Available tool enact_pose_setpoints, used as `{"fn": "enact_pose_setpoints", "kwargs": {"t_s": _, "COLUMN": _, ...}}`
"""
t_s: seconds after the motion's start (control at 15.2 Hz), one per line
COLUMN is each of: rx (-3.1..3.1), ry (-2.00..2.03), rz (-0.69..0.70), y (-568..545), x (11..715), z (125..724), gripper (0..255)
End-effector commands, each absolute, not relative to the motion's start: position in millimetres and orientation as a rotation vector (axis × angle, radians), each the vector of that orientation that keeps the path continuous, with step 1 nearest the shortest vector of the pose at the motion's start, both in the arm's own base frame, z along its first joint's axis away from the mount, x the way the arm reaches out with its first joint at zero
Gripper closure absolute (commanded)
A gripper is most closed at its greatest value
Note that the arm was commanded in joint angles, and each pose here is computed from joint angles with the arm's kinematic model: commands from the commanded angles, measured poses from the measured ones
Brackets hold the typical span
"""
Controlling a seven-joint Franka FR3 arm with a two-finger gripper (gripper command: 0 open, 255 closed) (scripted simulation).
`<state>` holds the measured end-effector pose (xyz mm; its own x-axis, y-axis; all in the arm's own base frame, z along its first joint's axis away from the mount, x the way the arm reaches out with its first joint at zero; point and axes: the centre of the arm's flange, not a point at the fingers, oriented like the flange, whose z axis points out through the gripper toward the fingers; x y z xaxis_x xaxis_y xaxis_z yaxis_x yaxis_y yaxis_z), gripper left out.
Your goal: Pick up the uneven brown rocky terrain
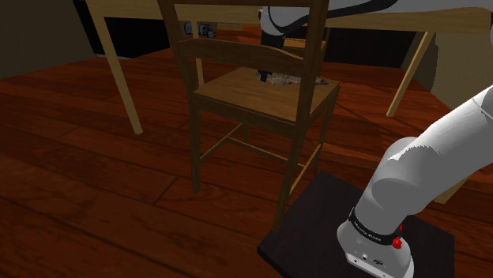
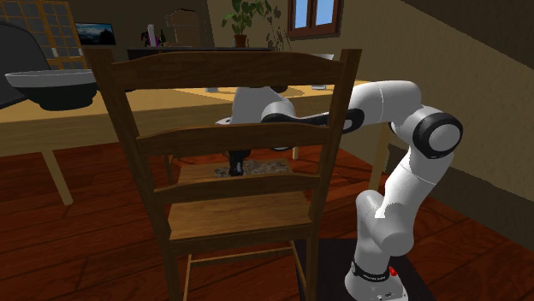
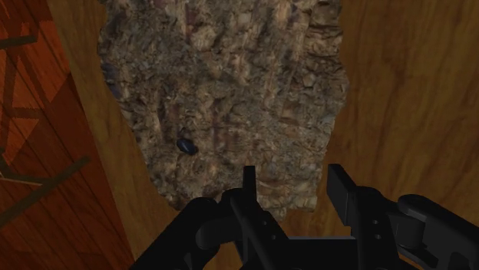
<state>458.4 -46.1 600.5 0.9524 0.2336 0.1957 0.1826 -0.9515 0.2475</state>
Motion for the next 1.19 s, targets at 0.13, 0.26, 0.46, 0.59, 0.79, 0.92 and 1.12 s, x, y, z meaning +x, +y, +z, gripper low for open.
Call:
{"fn": "enact_pose_setpoints", "kwargs": {"t_s": 0.13, "rx": 2.878, "ry": 0.312, "rz": 0.327, "y": -46.7, "x": 458.1, "z": 610.3, "gripper": 255}}
{"fn": "enact_pose_setpoints", "kwargs": {"t_s": 0.26, "rx": 2.878, "ry": 0.312, "rz": 0.327, "y": -46.7, "x": 458.1, "z": 620.8, "gripper": 255}}
{"fn": "enact_pose_setpoints", "kwargs": {"t_s": 0.46, "rx": 2.878, "ry": 0.312, "rz": 0.327, "y": -46.7, "x": 458.1, "z": 636.7, "gripper": 255}}
{"fn": "enact_pose_setpoints", "kwargs": {"t_s": 0.59, "rx": 2.878, "ry": 0.312, "rz": 0.327, "y": -46.7, "x": 458.1, "z": 647.2, "gripper": 255}}
{"fn": "enact_pose_setpoints", "kwargs": {"t_s": 0.79, "rx": 2.878, "ry": 0.312, "rz": 0.327, "y": -46.7, "x": 458.1, "z": 663.1, "gripper": 255}}
{"fn": "enact_pose_setpoints", "kwargs": {"t_s": 0.92, "rx": 2.878, "ry": 0.312, "rz": 0.327, "y": -46.7, "x": 458.1, "z": 673.6, "gripper": 255}}
{"fn": "enact_pose_setpoints", "kwargs": {"t_s": 1.12, "rx": 2.878, "ry": 0.312, "rz": 0.327, "y": -46.7, "x": 458.1, "z": 679.7, "gripper": 255}}
